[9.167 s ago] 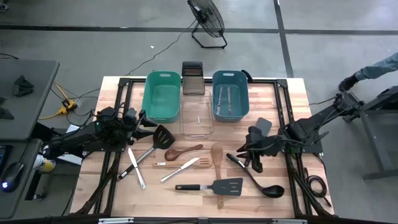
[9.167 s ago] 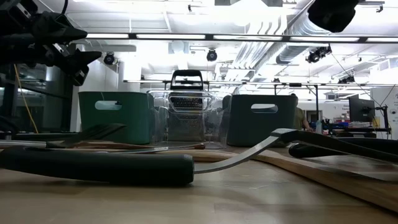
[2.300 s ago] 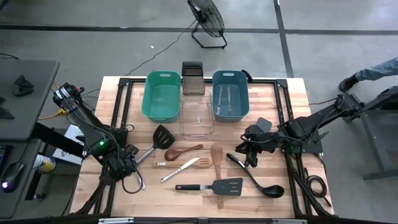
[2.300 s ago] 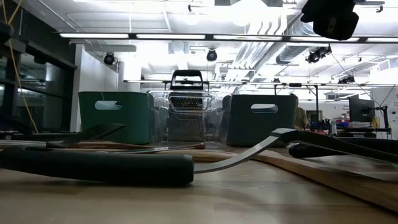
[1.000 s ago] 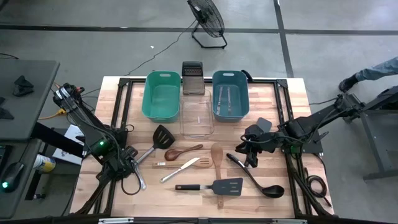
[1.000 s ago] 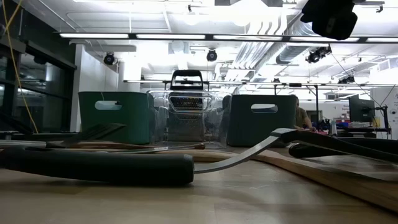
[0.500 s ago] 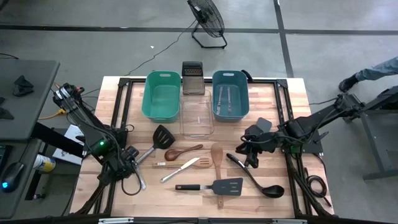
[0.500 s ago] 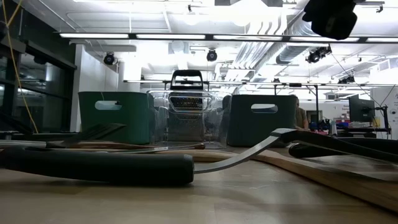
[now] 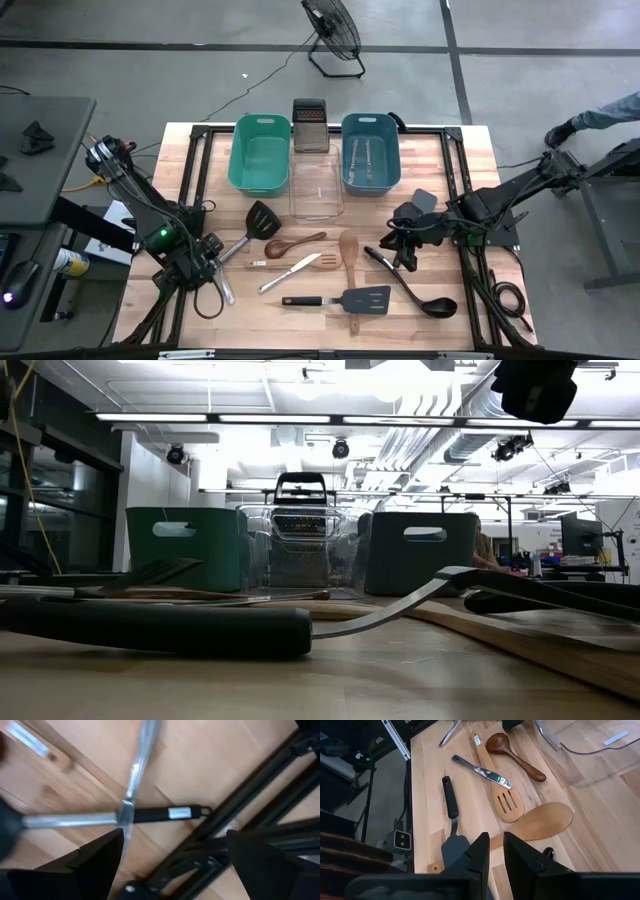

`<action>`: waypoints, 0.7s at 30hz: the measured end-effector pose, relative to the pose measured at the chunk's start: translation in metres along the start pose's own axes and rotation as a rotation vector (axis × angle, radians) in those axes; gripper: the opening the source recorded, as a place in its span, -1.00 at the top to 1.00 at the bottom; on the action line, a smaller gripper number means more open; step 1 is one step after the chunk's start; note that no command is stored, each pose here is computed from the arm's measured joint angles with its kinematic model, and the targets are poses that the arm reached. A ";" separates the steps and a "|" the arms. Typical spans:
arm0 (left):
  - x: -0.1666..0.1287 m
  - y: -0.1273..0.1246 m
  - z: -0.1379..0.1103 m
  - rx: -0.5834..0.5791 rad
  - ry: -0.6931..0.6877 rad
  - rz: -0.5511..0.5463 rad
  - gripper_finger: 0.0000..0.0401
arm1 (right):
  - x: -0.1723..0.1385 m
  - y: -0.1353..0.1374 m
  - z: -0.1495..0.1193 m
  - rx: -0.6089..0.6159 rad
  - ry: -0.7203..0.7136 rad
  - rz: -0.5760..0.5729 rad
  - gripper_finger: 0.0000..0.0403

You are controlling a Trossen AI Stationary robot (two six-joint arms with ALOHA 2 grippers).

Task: Pick & Place Kitchen Items
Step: Put the left table knife into the blue bin

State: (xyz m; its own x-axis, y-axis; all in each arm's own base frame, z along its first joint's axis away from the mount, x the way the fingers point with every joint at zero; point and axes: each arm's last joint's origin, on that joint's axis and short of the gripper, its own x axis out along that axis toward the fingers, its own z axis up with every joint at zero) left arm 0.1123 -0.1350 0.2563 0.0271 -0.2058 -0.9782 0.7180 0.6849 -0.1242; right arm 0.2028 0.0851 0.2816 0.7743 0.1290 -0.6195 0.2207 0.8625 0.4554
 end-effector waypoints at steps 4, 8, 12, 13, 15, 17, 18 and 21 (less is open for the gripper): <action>-0.004 0.000 0.014 0.043 0.033 0.064 -0.73 | 0.000 -0.001 -0.001 -0.005 0.015 -0.015 0.76; 0.003 0.002 0.019 0.057 0.131 0.109 -0.73 | 0.000 -0.002 -0.002 -0.005 0.017 -0.017 0.76; 0.012 0.003 0.022 0.056 0.204 0.113 -0.73 | 0.000 -0.002 -0.002 -0.005 0.018 -0.017 0.76; 0.014 0.003 0.022 0.060 0.212 0.113 -0.73 | 0.000 -0.002 -0.002 -0.005 0.017 -0.018 0.76; 0.016 0.003 0.025 0.073 0.215 0.120 -0.73 | 0.000 -0.002 -0.002 -0.005 0.018 -0.018 0.76; 0.018 0.004 0.026 0.085 0.218 0.132 -0.73 | 0.000 -0.002 -0.002 -0.006 0.018 -0.018 0.76; 0.019 0.004 0.027 0.090 0.215 0.136 -0.73 | 0.000 -0.002 -0.002 -0.006 0.018 -0.018 0.76; 0.022 0.004 0.030 0.092 0.209 0.138 -0.73 | 0.000 -0.002 -0.002 -0.006 0.020 -0.020 0.76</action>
State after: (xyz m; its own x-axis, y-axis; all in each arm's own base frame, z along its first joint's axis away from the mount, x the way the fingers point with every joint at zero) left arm 0.1371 -0.1576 0.2394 -0.0082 0.0405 -0.9991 0.7781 0.6279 0.0191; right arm 0.2011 0.0843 0.2794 0.7579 0.1213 -0.6410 0.2324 0.8679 0.4390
